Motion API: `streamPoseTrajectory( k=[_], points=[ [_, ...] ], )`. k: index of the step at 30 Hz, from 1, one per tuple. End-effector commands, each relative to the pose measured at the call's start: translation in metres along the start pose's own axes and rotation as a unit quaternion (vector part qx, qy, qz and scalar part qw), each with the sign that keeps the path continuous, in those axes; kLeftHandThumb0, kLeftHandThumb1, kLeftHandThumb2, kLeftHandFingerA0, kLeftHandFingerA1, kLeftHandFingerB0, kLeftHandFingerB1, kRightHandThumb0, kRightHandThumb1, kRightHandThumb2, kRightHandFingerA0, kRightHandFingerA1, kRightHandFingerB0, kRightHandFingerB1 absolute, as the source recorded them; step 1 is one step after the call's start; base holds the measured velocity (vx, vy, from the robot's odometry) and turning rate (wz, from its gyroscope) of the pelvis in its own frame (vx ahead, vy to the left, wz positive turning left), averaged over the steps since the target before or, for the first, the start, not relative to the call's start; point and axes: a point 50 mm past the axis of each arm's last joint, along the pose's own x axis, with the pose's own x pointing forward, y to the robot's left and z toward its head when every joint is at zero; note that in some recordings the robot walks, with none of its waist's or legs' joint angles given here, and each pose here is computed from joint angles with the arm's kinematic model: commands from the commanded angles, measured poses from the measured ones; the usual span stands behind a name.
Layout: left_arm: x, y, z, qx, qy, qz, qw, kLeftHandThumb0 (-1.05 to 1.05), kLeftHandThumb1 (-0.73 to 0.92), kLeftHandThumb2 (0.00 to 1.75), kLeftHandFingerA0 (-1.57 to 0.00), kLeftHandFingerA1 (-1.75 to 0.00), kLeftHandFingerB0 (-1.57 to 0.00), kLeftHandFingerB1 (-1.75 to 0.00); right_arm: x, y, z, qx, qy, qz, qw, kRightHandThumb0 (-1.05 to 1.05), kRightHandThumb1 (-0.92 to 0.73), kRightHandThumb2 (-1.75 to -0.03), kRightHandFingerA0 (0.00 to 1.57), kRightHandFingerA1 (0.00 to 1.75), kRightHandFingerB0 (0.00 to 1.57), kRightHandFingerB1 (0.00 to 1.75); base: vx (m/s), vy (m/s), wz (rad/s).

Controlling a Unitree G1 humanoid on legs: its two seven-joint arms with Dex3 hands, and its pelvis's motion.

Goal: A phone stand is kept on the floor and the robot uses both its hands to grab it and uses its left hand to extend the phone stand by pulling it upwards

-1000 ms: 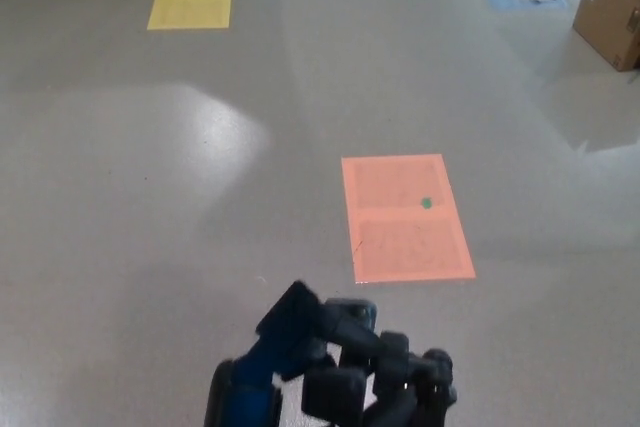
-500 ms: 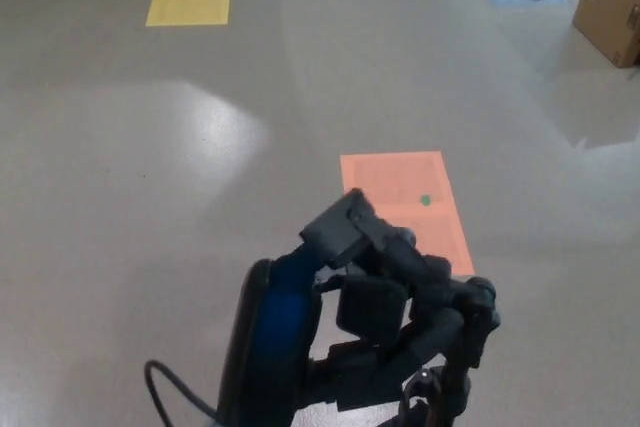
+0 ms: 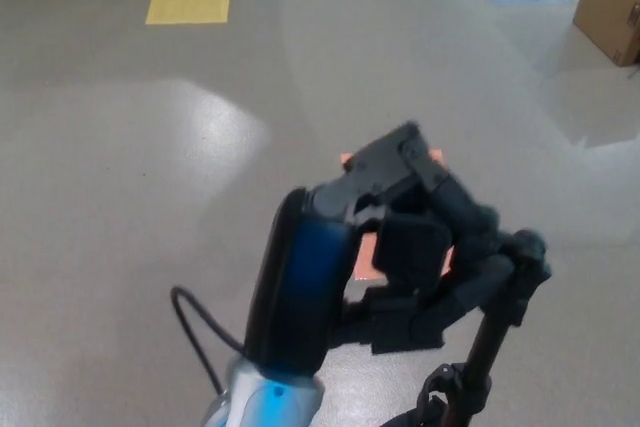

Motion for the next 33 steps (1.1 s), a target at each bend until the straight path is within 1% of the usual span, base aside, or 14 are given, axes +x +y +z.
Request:
streamPoseTrajectory(
  k=[1,8,15,16,17,21,22,23,25,27,28,31,32,33],
  points=[
    [0.054,-0.013,0.119,-0.234,-0.15,0.012,0.96,-0.15,0.5,0.76,-1.01,-1.75,-0.81,-1.75,-0.023,0.015,-0.019,-0.045,0.013,0.078,0.996,-0.21,-0.85,-0.78,1.15,1.75,0.91,1.75,0.0,0.0,0.0],
    [0.066,-0.009,0.132,-0.251,-0.171,0.004,0.953,-0.15,0.48,0.82,-1.07,-1.75,-0.83,-1.75,-0.023,0.015,-0.019,-0.059,0.019,0.08,0.995,-0.21,-0.89,-0.68,1.0,1.75,0.77,1.75,0.0,0.0,0.0],
    [0.082,-0.003,0.149,-0.289,-0.195,-0.023,0.937,-0.17,0.46,0.85,-1.07,-1.75,-0.82,-1.75,-0.023,0.016,-0.019,-0.047,0.026,0.079,0.995,-0.21,-0.87,-0.69,1.03,1.75,0.81,1.75,0.0,0.0,0.0],
    [0.087,-0.001,0.151,-0.279,-0.21,-0.021,0.937,-0.27,0.37,0.94,-1.4,-1.52,-1.14,-1.41,-0.023,0.017,-0.018,-0.043,0.031,0.08,0.995,-0.21,-0.87,-0.69,1.04,1.75,0.83,1.75,0.0,0.0,0.0],
    [0.088,0.0,0.151,-0.271,-0.212,-0.017,0.939,-0.19,0.43,0.84,-1.07,-1.75,-0.81,-1.75,-0.024,0.017,-0.018,-0.042,0.033,0.08,0.995,-0.22,-0.83,-0.78,1.18,1.75,0.97,1.75,0.0,0.0,0.0],
    [0.092,0.004,0.155,-0.265,-0.214,-0.013,0.94,-0.22,0.44,0.82,-1.04,-1.75,-0.82,-1.75,-0.025,0.018,-0.018,-0.035,0.038,0.077,0.996,-0.22,-0.82,-0.78,1.19,1.75,0.98,1.75,0.0,0.0,0.0],
    [0.093,0.005,0.156,-0.267,-0.213,-0.014,0.94,-0.21,0.44,0.81,-1.04,-1.75,-0.8,-1.75,-0.025,0.019,-0.018,-0.036,0.04,0.077,0.996,-0.21,-0.87,-0.68,1.04,1.75,0.84,1.75,0.0,0.0,0.0],
    [0.094,0.006,0.158,-0.273,-0.215,-0.015,0.938,-0.27,0.37,0.93,-1.35,-1.5,-1.12,-1.39,-0.026,0.019,-0.018,-0.041,0.039,0.077,0.995,-0.21,-0.87,-0.68,1.05,1.75,0.84,1.75,0.0,0.0,0.0],
    [0.097,0.01,0.162,-0.276,-0.226,-0.012,0.934,-0.25,0.36,0.94,-1.29,-1.44,-1.09,-1.34,-0.025,0.019,-0.019,-0.048,0.038,0.077,0.995,-0.22,-0.87,-0.68,1.03,1.75,0.83,1.75,0.0,0.0,0.0],
    [0.1,0.013,0.164,-0.256,-0.231,0.0,0.939,-0.3,0.35,0.92,-1.3,-1.46,-1.09,-1.36,-0.025,0.019,-0.02,-0.048,0.043,0.076,0.995,-0.22,-0.87,-0.68,1.03,1.75,0.83,1.75,0.0,0.0,0.0],
    [0.101,0.014,0.165,-0.25,-0.232,0.0,0.94,-0.22,0.44,0.79,-0.99,-1.75,-0.76,-1.75,-0.025,0.018,-0.02,-0.048,0.042,0.075,0.995,-0.22,-0.87,-0.68,1.03,1.75,0.82,1.75,0.0,0.0,0.0],
    [0.101,0.016,0.165,-0.23,-0.238,0.01,0.944,-0.22,0.47,0.74,-0.97,-1.75,-0.74,-1.75,-0.024,0.018,-0.02,-0.047,0.04,0.075,0.995,-0.22,-0.87,-0.68,1.05,1.75,0.82,1.75,0.0,0.0,0.0],
    [0.099,0.015,0.162,-0.239,-0.231,0.004,0.943,-0.2,0.47,0.75,-0.95,-1.75,-0.73,-1.75,-0.024,0.019,-0.021,-0.044,0.043,0.076,0.995,-0.24,-0.83,-0.77,1.18,1.75,0.95,1.75,0.0,0.0,0.0],
    [0.097,0.014,0.16,-0.245,-0.228,-0.001,0.942,-0.18,0.48,0.76,-0.95,-1.75,-0.71,-1.75,-0.024,0.019,-0.021,-0.042,0.042,0.076,0.995,-0.22,-0.87,-0.68,1.04,1.75,0.81,1.75,0.0,0.0,0.0]
  ],
)
